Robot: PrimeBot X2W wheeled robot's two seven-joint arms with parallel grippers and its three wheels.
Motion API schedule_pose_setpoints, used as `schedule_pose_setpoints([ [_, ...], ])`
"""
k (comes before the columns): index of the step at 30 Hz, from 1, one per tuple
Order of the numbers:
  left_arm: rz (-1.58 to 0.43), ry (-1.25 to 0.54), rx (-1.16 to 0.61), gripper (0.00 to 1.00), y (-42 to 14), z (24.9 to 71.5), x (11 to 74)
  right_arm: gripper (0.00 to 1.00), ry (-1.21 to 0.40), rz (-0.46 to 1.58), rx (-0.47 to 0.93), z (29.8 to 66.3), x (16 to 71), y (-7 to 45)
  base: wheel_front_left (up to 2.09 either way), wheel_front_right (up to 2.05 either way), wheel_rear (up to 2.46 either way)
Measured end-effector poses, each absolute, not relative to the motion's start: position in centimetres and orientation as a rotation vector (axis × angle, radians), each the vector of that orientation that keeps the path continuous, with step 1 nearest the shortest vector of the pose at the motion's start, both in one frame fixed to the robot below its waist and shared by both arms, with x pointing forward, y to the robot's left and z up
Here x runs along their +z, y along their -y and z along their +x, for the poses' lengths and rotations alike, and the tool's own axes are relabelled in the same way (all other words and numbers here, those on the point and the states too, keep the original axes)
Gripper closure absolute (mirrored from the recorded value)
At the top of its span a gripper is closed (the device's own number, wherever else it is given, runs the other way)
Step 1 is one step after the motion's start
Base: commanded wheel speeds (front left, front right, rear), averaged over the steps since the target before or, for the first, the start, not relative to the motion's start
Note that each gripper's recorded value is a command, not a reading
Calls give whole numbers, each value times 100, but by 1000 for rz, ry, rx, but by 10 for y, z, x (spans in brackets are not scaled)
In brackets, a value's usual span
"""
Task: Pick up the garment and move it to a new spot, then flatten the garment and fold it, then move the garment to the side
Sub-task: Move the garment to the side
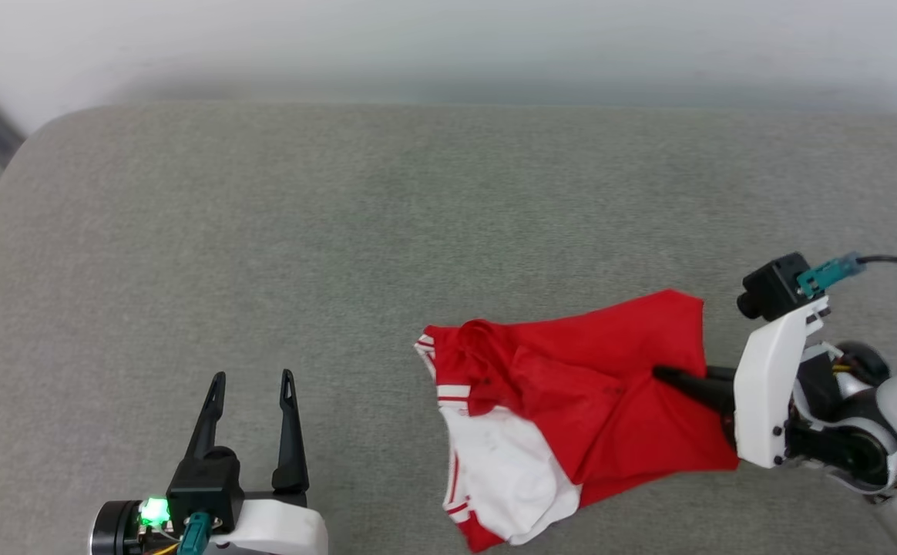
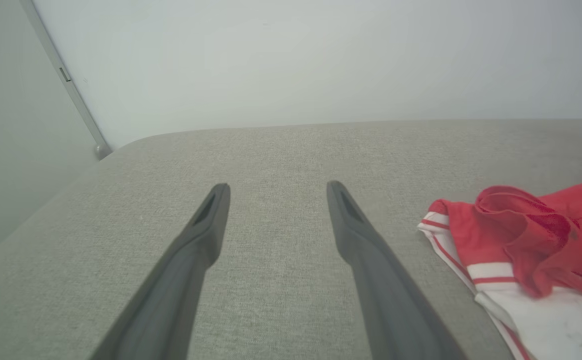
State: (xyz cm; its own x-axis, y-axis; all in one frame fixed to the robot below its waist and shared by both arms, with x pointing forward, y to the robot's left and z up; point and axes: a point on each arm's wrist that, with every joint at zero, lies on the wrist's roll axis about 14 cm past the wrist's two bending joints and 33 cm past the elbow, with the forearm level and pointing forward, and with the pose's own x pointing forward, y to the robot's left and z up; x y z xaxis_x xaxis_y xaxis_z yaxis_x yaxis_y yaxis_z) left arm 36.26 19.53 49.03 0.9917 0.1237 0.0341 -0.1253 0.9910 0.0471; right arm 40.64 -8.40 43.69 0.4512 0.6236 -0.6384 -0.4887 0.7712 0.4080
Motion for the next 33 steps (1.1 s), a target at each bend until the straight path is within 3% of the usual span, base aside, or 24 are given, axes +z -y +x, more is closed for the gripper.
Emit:
schedule_pose_setpoints([
  [11, 29, 55, 12, 0, -159, 383, 494, 100, -678, -146, 597, 407, 503, 159, 0, 0, 0],
  [25, 30, 29, -163, 0, -110, 440, 467, 100, -781, -351, 180, 410, 478, 324, 0, 0, 0],
  [33, 41, 3, -195, 0, -105, 465, 442, 100, -822, -457, -48, 430, 466, 408, 0, 0, 0],
])
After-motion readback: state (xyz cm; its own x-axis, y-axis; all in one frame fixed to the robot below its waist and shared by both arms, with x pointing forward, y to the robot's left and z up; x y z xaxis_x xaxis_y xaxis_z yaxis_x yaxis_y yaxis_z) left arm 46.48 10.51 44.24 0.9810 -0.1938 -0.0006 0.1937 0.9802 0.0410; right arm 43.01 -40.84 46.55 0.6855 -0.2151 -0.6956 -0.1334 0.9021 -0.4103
